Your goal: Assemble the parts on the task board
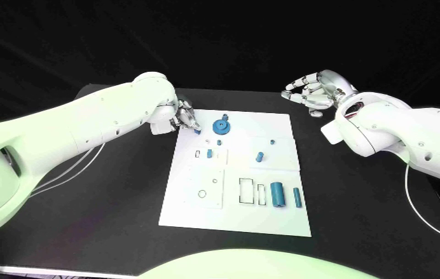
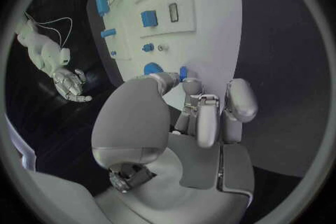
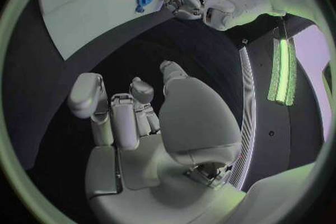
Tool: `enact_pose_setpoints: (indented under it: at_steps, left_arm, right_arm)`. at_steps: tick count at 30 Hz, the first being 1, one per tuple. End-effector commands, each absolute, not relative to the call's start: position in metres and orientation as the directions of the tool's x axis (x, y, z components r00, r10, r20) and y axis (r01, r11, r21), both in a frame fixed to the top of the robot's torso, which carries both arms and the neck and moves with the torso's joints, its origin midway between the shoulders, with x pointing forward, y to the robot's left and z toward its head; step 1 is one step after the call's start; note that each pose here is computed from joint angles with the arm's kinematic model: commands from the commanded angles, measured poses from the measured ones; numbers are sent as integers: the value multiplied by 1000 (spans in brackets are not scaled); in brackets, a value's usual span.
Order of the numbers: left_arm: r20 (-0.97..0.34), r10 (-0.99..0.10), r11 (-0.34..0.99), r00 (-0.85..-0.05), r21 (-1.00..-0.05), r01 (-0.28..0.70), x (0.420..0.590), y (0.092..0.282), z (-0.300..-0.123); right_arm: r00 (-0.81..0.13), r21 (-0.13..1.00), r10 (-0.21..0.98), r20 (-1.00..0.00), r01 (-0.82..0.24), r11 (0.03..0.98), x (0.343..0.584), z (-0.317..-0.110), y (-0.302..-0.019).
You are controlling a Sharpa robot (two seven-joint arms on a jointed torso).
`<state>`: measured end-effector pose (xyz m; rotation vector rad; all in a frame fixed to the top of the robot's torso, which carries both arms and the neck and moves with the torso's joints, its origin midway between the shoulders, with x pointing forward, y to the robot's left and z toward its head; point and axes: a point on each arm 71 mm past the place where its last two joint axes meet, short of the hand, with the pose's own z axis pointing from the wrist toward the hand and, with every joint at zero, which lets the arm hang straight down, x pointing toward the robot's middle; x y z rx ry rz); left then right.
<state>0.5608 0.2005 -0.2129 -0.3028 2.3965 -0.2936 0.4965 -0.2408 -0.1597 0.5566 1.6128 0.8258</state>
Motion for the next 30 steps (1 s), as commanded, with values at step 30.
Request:
enact_pose_setpoints:
  at_steps: [30]
  left_arm:
    - [-584,-415,857,-698,-509,-84,506,209,-197]
  right_arm:
    - [-198,761,737,-646,-93,642,496,-159,-249]
